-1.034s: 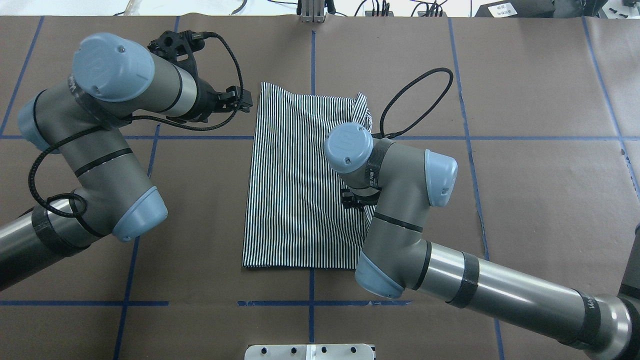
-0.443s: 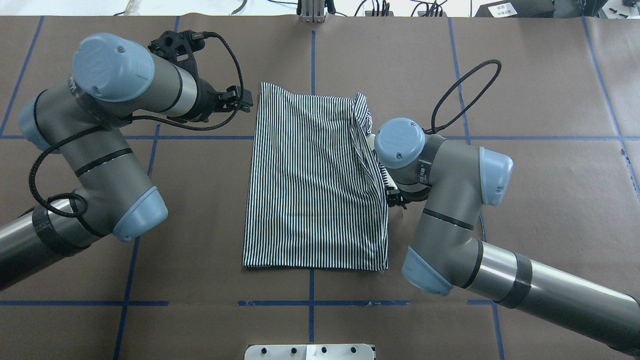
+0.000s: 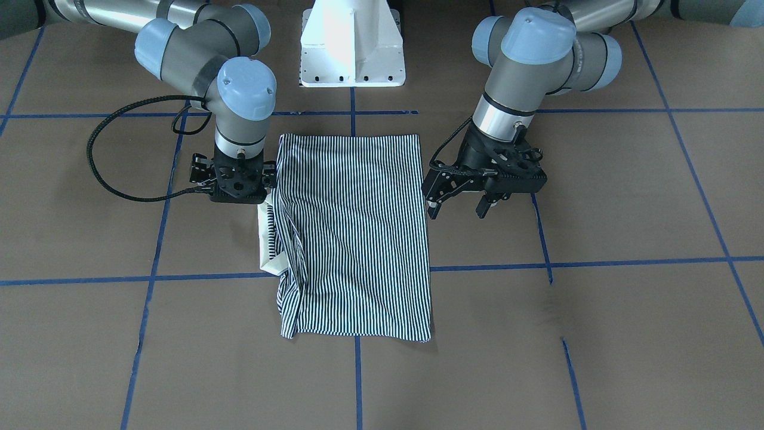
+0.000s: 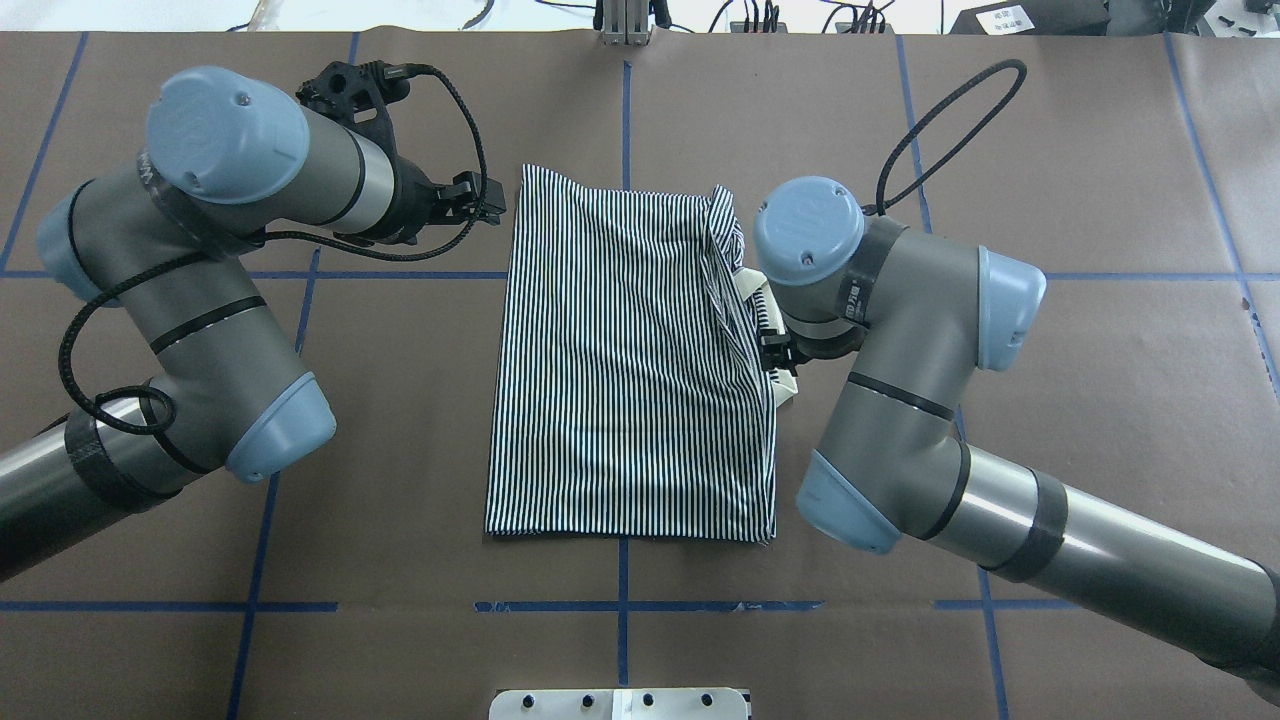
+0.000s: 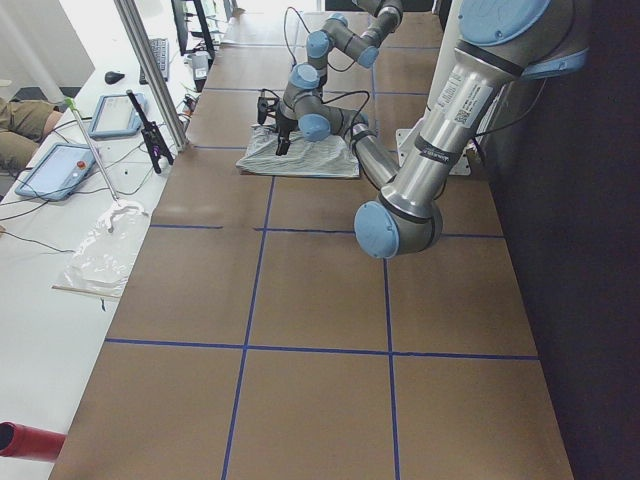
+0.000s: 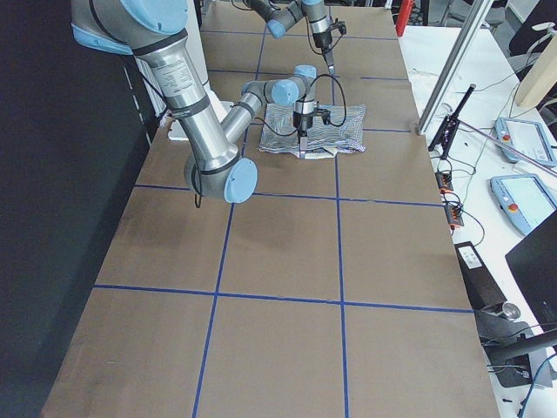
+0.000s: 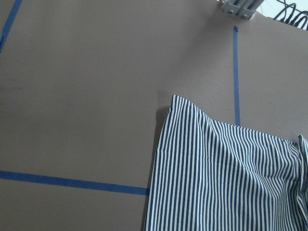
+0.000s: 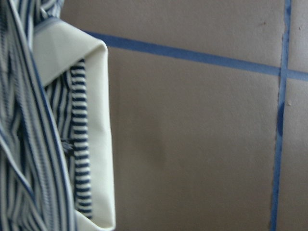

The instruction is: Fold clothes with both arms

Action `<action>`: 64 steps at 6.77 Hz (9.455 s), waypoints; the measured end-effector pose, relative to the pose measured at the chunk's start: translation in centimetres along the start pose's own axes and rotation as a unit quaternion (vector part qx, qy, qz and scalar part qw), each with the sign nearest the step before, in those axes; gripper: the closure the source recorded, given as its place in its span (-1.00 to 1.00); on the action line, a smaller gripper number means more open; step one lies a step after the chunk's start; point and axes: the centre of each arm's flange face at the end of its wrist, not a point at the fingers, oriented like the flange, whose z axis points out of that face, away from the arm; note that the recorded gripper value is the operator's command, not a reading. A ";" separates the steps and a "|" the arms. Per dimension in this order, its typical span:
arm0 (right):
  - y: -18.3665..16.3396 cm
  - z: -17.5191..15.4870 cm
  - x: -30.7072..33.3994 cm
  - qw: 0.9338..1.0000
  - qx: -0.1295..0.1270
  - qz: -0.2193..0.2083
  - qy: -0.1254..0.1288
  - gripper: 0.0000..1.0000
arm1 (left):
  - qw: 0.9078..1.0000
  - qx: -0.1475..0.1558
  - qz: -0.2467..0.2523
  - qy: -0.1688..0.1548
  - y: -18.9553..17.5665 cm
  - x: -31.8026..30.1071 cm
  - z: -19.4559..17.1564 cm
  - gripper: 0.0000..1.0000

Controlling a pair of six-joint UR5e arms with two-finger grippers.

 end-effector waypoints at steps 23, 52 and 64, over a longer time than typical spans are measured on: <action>-13.6 3.2 7.6 0.999 0.010 -0.050 -0.012 -1.00 | 0.999 -0.042 0.006 0.034 1.2 -0.6 -0.7 -1.00; -4.6 -7.0 11.2 0.986 -0.005 0.018 -0.164 -1.00 | 0.964 -0.069 -0.226 -0.120 27.5 5.6 8.4 1.00; 8.2 -5.8 0.2 0.939 -0.069 0.289 -0.172 -1.00 | 0.978 -0.084 -0.172 -0.087 26.9 6.0 5.1 1.00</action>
